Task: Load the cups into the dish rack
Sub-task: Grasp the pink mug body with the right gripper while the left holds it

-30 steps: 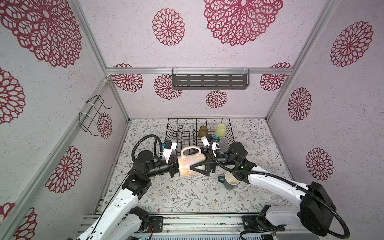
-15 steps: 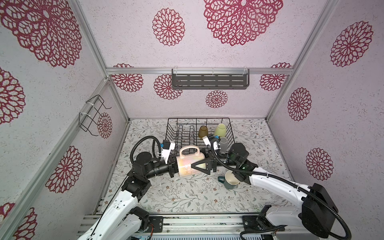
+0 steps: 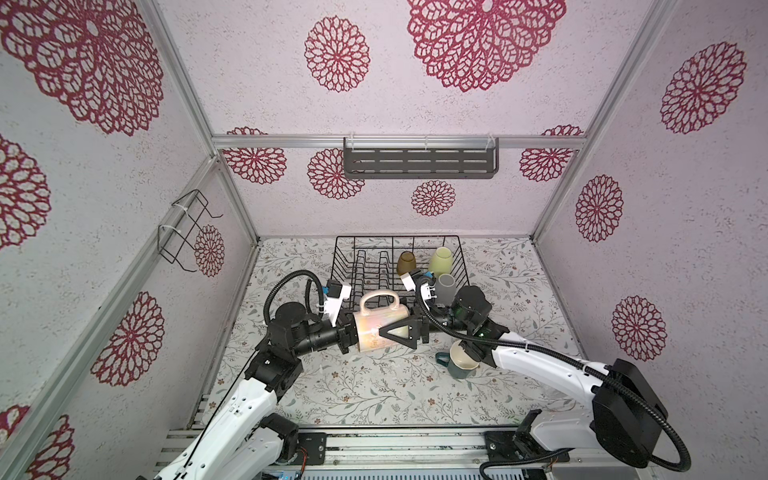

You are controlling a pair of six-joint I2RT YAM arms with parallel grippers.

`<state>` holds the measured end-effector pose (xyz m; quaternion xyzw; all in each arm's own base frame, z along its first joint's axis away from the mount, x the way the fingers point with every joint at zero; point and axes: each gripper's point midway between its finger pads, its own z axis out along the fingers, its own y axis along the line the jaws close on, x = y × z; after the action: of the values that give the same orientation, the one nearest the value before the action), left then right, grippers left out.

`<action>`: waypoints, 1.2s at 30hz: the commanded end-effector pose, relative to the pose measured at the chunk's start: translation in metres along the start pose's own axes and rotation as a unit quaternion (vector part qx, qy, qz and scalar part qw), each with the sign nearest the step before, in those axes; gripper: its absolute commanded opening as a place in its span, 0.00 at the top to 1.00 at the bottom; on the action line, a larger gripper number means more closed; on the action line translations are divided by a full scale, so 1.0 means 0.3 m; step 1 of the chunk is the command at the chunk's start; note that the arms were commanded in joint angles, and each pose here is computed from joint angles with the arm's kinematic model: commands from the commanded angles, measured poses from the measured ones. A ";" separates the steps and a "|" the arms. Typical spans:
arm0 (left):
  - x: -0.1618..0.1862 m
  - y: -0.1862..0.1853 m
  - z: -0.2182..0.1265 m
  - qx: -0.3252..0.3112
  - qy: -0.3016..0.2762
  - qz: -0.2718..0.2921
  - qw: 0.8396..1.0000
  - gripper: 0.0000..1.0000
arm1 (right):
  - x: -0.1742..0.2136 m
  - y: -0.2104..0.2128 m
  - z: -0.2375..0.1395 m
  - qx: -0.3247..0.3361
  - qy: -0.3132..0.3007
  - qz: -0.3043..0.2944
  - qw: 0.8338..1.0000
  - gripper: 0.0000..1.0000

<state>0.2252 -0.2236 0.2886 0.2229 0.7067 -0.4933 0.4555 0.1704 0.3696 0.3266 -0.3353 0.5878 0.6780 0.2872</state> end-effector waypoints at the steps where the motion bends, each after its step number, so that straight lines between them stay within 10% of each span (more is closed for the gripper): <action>1: -0.119 -0.019 -0.018 -0.009 -0.064 0.042 0.997 1.00 | -0.009 0.096 0.021 -0.047 0.014 -0.030 0.998 0.02; 25: -0.132 0.086 0.032 -0.036 -0.046 -0.053 0.997 1.00 | 0.019 0.102 0.011 -0.061 0.024 -0.068 0.996 0.03; 36: -0.113 0.120 0.048 -0.046 -0.034 -0.076 0.995 0.94 | -0.026 0.101 0.011 -0.058 0.000 -0.065 0.996 0.20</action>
<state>0.2471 -0.2301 0.2798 0.1810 0.7302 -0.5263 0.3963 0.1868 0.3668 0.3198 -0.3273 0.5976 0.6635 0.3090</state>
